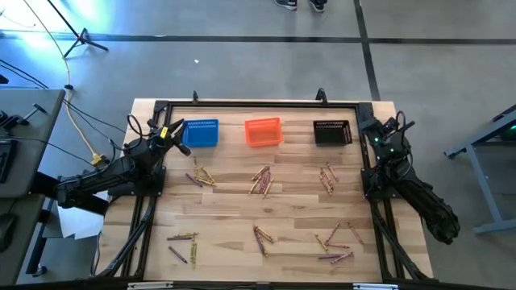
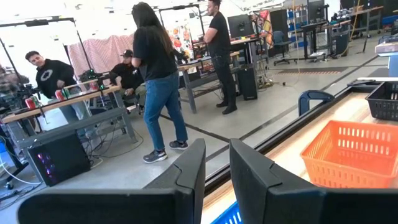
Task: Sort crayons
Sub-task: Put the red crayon into the black bin
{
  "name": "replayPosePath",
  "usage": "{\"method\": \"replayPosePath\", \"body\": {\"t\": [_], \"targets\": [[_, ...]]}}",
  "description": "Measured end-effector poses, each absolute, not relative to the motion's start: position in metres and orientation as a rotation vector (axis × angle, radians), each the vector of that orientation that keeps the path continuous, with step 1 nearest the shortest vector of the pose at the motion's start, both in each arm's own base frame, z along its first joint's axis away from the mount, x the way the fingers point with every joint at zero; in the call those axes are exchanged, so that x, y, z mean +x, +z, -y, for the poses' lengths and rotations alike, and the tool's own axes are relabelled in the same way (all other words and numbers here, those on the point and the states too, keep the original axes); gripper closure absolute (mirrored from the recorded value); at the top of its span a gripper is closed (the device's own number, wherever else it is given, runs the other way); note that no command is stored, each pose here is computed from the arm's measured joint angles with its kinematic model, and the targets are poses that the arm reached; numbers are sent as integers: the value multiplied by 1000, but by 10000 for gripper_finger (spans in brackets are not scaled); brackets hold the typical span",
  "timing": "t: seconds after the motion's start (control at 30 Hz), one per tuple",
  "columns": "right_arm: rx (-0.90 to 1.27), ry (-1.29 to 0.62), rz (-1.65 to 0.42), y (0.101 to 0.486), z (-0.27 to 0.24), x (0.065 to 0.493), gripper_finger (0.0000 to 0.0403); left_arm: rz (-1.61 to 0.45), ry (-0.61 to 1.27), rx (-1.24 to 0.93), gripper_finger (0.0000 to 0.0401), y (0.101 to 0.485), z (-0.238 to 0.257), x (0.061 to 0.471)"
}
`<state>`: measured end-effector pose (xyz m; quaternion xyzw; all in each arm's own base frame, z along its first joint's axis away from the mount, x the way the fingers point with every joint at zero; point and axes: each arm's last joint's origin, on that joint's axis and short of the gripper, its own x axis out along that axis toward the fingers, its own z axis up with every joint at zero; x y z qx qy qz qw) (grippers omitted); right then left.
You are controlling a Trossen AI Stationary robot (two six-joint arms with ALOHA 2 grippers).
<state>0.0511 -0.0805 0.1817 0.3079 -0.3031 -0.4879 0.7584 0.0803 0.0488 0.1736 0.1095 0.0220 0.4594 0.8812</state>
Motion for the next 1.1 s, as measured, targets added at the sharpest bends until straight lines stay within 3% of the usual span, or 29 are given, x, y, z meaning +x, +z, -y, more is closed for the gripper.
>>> {"method": "replayPosePath", "body": {"t": [0.33, 0.5, 0.7, 0.83, 1.1], "targets": [[635, -967, 542, 180, 79, 55, 288, -46, 957, 228, 341, 174, -49, 80], [457, -841, 399, 207, 71, 55, 288, -46, 957, 228, 341, 174, -49, 80], [423, -978, -17, 260, 65, 49, 288, -46, 957, 228, 341, 174, -49, 80], [620, -1033, -339, 285, 72, 54, 288, -46, 957, 228, 341, 174, -49, 80], [997, -952, -894, 275, 107, 87, 288, -46, 957, 228, 341, 174, -49, 80]]}}
